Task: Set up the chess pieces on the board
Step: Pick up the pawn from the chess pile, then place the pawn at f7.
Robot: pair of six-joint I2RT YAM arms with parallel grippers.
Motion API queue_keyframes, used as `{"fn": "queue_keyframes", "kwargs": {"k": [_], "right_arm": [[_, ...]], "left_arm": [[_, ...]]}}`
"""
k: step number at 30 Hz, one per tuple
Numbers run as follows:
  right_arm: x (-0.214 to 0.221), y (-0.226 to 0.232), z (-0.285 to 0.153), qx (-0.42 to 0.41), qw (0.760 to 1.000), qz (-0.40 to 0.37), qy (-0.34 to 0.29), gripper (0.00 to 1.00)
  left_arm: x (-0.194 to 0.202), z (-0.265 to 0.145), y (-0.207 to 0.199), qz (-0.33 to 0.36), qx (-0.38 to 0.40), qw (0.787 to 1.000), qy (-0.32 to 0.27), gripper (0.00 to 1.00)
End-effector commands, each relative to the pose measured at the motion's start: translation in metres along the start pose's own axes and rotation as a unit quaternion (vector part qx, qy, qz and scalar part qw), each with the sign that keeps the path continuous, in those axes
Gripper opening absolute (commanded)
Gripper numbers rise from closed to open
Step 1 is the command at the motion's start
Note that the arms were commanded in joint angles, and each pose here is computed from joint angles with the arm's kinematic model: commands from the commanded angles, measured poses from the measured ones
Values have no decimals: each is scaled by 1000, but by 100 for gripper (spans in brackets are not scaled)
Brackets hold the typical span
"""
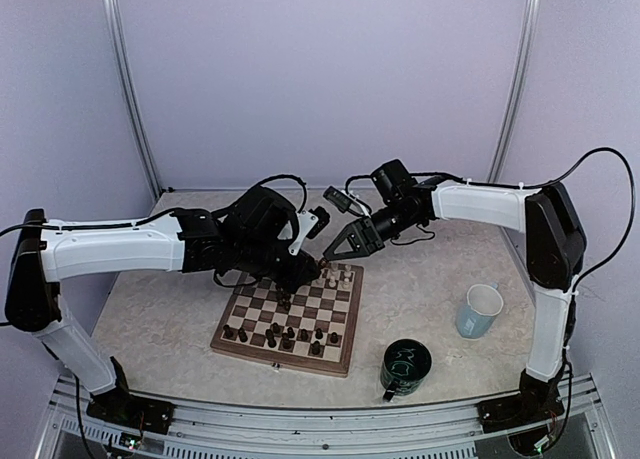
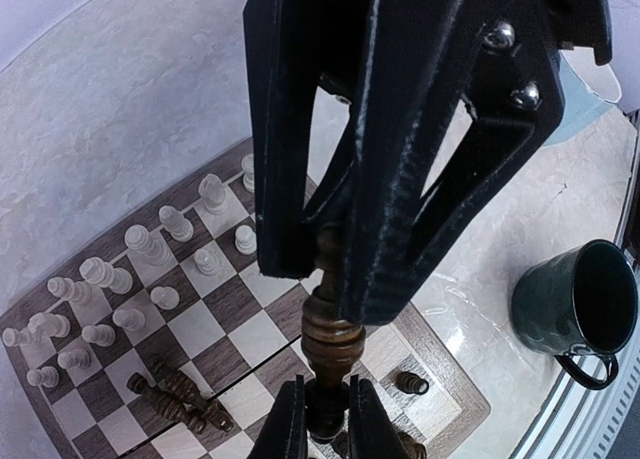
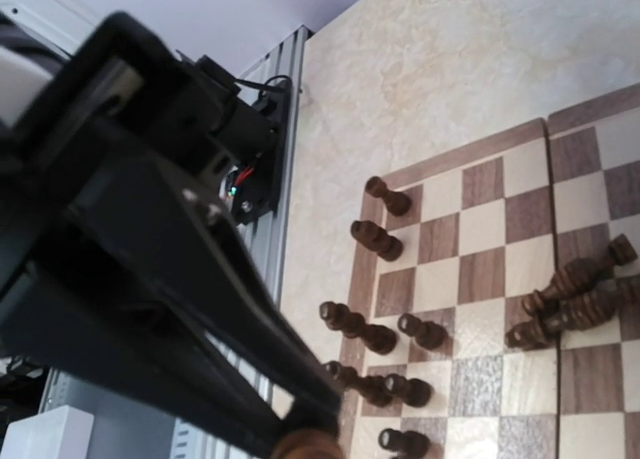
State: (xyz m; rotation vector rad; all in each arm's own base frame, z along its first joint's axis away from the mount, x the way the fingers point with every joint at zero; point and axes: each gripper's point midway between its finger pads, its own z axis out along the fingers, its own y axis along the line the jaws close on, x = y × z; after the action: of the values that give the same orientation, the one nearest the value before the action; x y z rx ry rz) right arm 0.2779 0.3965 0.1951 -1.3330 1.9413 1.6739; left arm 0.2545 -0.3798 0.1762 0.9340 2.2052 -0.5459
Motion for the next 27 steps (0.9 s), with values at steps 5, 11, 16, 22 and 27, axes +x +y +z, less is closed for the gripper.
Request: {"fn": "queue_keyframes", "kwargs": {"k": [5,11,16,22,27], "right_arm": [[-1,9,3,-16,1000,-1,0,16],[-9,10,-4,13,999,-32,0,5],[-16,-3,-22,114,989,-89,8,3],[-11,-11,-21,213,962,-164,46,2],[5,-16,4,249,940,-211,101,2]], "left_arm": [[-10,2,-5,7,5,1000,-11,0],[-1,6,5,14,-22,1000,11,0],[1,-7,27,17,-60,998,20,0],[-34,-44,84,-18,-115,993,-20,1],[-81,-78,137,-44,-210,974,-75,2]]}}
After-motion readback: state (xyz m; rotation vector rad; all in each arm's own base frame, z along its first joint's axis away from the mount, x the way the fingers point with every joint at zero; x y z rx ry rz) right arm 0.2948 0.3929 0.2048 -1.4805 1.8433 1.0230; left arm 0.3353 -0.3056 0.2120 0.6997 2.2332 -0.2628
